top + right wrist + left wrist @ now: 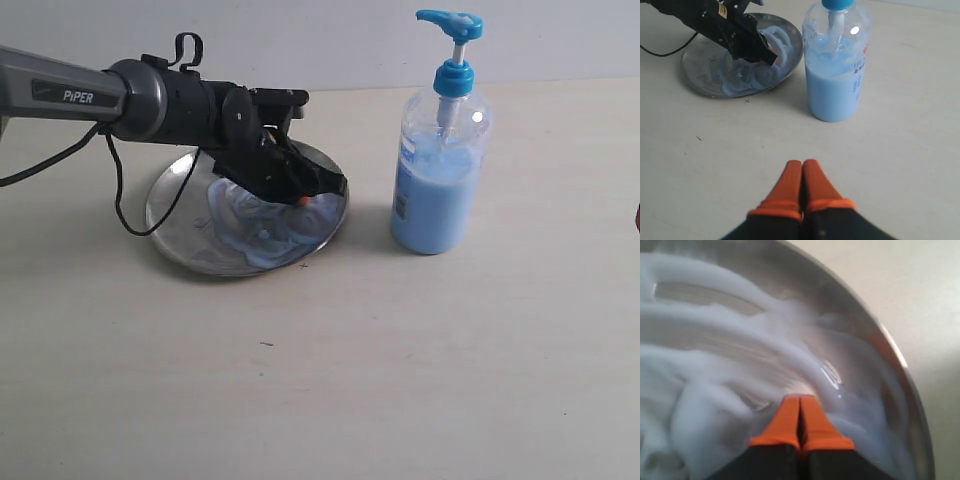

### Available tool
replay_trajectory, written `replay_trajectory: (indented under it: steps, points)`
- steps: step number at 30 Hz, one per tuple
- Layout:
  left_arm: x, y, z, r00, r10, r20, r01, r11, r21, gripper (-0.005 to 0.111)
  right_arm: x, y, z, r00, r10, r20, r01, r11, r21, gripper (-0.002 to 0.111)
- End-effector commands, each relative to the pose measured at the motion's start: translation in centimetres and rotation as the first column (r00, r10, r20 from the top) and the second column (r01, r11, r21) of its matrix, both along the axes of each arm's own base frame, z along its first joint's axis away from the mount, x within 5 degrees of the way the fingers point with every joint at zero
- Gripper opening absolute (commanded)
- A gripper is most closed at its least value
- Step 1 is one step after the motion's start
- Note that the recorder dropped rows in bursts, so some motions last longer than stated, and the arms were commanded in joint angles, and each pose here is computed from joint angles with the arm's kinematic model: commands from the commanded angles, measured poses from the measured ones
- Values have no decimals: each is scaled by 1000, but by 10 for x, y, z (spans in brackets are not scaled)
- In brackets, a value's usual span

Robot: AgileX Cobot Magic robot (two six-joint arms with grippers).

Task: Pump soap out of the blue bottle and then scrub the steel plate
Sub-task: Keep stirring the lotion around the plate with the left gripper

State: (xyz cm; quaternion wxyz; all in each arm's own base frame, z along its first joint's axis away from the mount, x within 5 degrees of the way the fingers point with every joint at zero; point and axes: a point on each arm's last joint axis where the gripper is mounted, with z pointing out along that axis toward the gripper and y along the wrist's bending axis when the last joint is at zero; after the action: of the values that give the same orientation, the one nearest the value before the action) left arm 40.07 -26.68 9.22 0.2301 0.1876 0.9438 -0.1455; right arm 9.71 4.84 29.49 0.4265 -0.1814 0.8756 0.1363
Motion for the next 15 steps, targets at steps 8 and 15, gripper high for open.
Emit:
replay_trajectory:
  steps: [8,15]
  points:
    - [-27,-3,-15,957,-173,-234,172,985,-25,0,-1,-1,1,1000,0,13,0,1000,0,0]
    - [-20,-5,-13,976,-147,-163,143,989,-37,0,-1,-1,1,1000,0,13,0,1000,0,0]
